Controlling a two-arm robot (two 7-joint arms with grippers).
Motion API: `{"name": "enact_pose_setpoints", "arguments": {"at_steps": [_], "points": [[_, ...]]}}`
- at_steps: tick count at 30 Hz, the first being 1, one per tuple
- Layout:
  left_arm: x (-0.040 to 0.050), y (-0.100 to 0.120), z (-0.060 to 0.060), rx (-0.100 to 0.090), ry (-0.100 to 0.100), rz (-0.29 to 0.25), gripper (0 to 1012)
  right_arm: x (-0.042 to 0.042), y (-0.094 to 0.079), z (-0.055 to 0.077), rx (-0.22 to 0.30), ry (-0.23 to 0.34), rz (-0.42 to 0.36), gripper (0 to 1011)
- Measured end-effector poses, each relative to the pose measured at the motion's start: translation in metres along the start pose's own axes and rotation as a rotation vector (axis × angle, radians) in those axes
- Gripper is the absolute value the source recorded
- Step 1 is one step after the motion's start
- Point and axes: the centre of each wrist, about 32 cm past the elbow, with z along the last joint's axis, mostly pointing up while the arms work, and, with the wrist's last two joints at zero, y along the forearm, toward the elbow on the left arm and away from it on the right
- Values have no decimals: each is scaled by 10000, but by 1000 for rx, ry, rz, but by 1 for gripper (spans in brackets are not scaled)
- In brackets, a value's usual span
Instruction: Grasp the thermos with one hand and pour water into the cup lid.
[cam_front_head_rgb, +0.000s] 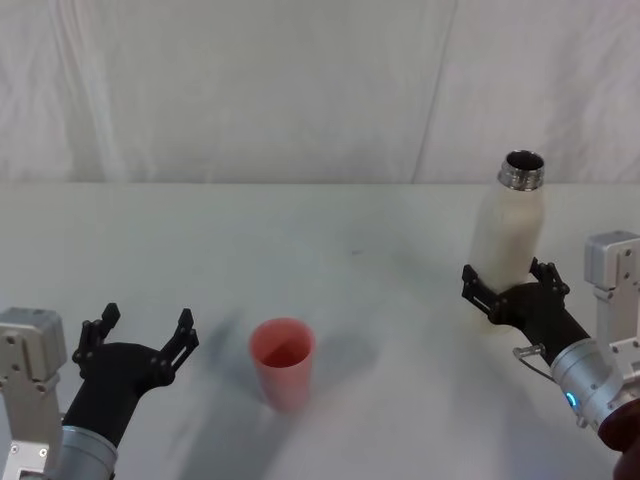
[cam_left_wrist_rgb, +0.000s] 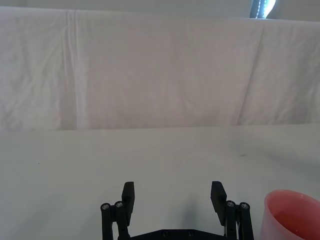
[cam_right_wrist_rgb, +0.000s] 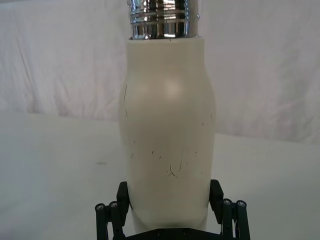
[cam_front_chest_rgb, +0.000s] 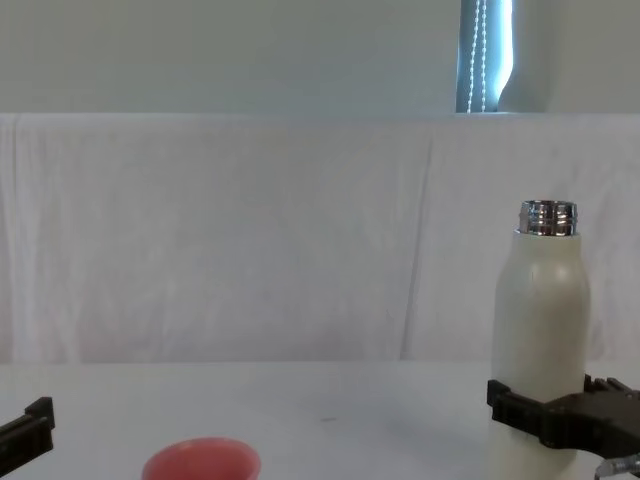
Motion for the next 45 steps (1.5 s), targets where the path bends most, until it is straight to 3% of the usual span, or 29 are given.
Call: {"name": "enact_pose_setpoints", "arguments": {"at_steps": [8,12,36,45], "points": [[0,0,0,0,0,0,1001,-1,-1,1,0,0,1,1000],[0,0,0,0,0,0,1001,0,-2,2,1,0,1,951],[0,0,0,0,0,0,1001,-2,-5,6,4,-1,1,950],[0,0,0,0,0,0,1001,-24,-18,93,36,-44,22,950]]}}
